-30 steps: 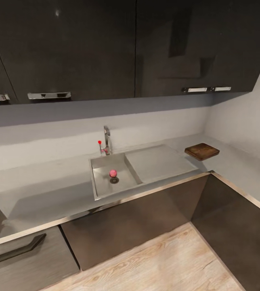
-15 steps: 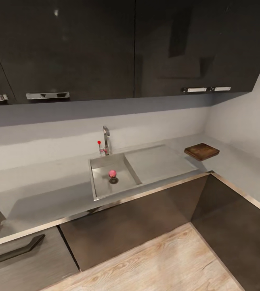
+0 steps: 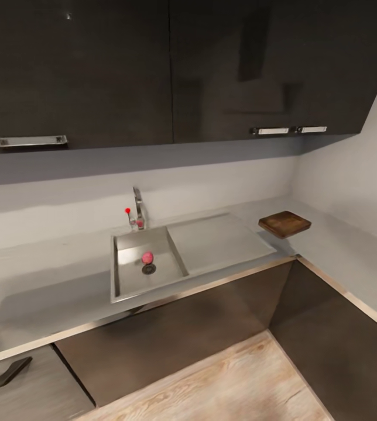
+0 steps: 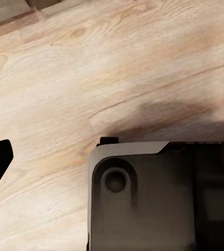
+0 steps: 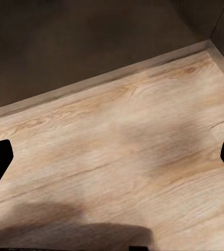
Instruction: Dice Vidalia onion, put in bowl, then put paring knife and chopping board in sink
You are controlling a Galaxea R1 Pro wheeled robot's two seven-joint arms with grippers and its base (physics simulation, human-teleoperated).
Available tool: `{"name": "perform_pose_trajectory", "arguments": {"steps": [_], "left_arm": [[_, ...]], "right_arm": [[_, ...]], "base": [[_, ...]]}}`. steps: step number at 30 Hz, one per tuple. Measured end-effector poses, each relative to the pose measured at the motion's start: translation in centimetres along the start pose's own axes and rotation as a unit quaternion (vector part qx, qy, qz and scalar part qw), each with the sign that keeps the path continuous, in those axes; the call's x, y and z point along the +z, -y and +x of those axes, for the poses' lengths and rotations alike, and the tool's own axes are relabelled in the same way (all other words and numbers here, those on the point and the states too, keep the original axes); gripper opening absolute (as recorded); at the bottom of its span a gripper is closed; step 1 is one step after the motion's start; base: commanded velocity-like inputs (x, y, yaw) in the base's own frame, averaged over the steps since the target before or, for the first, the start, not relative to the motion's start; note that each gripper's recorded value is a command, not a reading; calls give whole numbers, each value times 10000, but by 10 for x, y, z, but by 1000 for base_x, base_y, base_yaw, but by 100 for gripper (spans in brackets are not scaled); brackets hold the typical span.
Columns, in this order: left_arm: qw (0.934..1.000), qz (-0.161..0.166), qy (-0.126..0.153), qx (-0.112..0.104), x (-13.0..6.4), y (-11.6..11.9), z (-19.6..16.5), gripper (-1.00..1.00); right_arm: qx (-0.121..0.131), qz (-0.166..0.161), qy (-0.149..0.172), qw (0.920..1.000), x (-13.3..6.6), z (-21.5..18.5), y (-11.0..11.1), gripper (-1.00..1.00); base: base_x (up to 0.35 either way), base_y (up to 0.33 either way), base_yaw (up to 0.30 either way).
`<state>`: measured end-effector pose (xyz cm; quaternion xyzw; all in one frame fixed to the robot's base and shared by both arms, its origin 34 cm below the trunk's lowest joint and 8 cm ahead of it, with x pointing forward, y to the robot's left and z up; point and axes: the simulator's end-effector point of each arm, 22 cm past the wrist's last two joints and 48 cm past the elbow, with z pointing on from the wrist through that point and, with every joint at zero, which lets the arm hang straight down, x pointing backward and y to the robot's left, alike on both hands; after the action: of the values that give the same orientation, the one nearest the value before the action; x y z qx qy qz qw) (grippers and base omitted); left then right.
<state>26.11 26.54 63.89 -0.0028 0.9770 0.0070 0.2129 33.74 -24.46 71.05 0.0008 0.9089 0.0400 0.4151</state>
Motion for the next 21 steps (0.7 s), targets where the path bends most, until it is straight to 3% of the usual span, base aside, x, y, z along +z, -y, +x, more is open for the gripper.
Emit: {"name": "perform_pose_trajectory", "arguments": {"steps": [6,14,15,17,21], "left_arm": [[10000,2,-1,0,0,0,0,100],[10000,3,-2,1,0,0,0,100],[10000,3,-2,1,0,0,0,100],[10000,3,-2,1,0,0,0,100],[10000,5,-10,1,0,0,1,100]], "right_arm": [[0,0,3,10000,0,0,0,100],[19,57,174,9998,5,-16,5,100],[27,107,497,9987,13,-48,6,100],[66,266,827,9962,22,-91,11,100],[28,801,940,9923,31,-179,36,100]], "base": [[160,-224,0],[26,-42,0],[2,-4,0],[1,-2,0],[0,0,0]]}}
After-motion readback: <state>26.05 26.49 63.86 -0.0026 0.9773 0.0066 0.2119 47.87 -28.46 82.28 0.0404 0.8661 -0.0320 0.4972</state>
